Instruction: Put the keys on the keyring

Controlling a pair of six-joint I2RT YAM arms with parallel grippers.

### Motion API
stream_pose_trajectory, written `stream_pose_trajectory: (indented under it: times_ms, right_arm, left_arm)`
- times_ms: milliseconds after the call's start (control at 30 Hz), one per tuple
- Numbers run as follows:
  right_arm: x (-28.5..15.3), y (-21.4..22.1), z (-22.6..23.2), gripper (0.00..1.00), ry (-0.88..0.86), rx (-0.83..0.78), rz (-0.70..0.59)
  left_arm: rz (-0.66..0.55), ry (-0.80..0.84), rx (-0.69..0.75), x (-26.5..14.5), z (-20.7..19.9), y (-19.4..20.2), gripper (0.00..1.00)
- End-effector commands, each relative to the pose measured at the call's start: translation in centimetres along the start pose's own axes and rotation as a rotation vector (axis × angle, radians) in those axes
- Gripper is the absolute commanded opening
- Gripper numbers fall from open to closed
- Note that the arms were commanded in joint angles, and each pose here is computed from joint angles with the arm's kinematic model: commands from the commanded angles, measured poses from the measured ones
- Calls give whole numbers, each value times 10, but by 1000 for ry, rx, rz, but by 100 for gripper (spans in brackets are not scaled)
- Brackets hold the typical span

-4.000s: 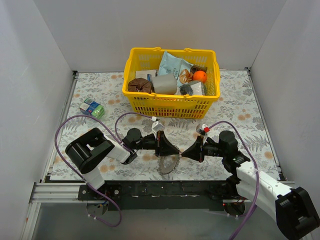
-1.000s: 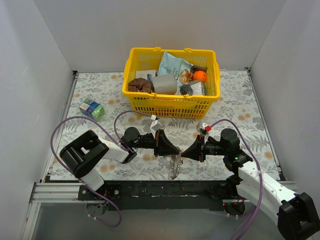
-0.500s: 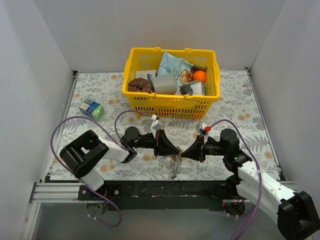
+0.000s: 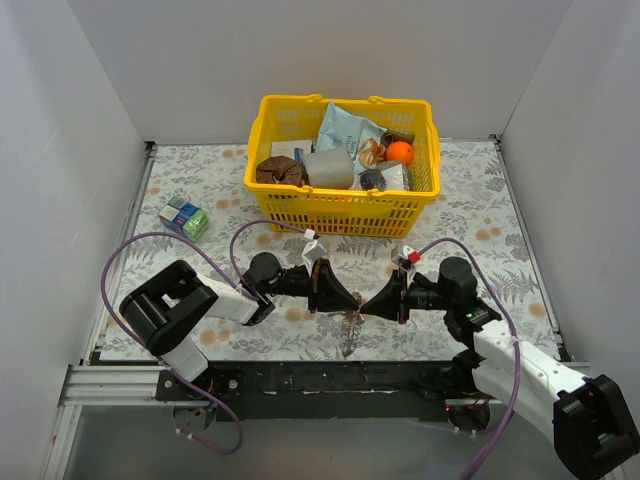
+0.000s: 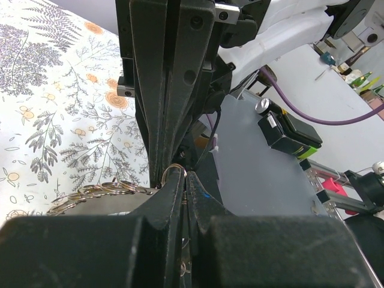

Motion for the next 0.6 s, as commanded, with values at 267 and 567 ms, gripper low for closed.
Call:
stream_pose_trajectory:
  times_ms: [267,567]
  right_arm:
    - [-1,-6,2,30,44,-76,-9]
    - [-8,-18,12,98,97,-116,-58]
  left_arm:
    - [-306,196,471,2,-35,-67,0]
    - [-299,194,465,0,-37,-63,0]
Point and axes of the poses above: each gripper's point midway between its finger pads, its own x axis out along the fingers, its own z axis along the line the jaws close on, y = z × x, the point moved 8 cm from there along -x, back along the fingers, and after that the axes turned 13 degrees about x, right-handed, at the moved point
